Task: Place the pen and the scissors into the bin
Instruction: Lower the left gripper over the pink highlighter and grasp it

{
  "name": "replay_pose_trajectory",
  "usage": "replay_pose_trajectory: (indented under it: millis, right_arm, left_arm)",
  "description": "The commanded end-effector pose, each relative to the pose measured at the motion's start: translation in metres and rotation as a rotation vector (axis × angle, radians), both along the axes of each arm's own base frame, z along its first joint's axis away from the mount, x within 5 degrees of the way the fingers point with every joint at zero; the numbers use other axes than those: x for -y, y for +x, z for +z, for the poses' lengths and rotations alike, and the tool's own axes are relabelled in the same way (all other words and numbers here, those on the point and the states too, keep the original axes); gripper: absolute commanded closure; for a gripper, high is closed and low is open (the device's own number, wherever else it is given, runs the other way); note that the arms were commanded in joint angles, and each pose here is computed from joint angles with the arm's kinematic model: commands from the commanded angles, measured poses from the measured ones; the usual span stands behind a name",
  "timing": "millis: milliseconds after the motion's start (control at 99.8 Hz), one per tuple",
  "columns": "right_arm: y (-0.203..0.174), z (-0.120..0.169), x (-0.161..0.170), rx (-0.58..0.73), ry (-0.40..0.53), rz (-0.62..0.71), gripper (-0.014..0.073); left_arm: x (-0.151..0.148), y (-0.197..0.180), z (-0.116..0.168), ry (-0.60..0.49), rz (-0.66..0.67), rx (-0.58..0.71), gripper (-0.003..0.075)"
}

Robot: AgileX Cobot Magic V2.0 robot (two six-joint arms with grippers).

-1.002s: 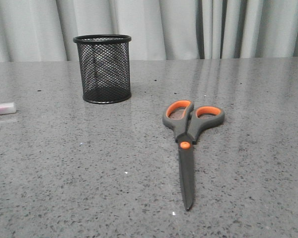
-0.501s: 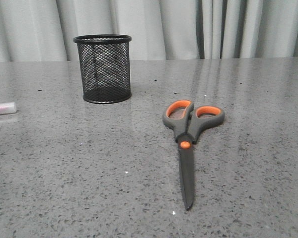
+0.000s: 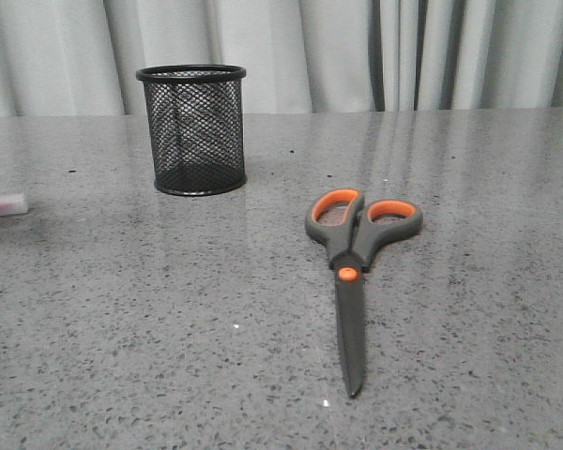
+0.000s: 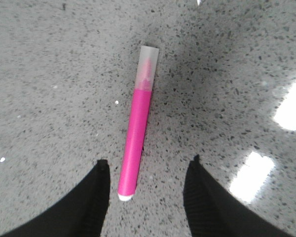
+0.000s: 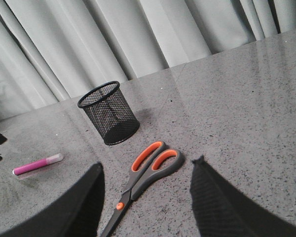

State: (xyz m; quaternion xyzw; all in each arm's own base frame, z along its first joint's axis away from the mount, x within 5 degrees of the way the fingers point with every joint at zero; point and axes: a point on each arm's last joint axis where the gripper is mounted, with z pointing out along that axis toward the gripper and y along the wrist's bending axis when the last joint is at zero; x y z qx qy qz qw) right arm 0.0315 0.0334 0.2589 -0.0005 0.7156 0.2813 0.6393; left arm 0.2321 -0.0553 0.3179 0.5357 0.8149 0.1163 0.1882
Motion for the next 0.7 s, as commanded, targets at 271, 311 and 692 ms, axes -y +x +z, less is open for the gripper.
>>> replay_pose_trajectory:
  millis: [271,311,692]
  right_arm:
    - [0.001,0.014,0.002,0.049,0.014,-0.032,0.0238]
    - [0.001,0.014,0.002,0.049,0.013,-0.032,0.0238]
    - [0.001,0.014,0.002,0.05,0.006,-0.03,0.0238]
  left_arm:
    - [0.012,0.052,-0.012,-0.077,-0.146,-0.127,0.0396]
    - [0.009,0.058,-0.011,-0.078,-0.132,-0.125,0.0396]
    - [-0.011,0.079,-0.026,-0.161,-0.22,-0.22,0.0396]
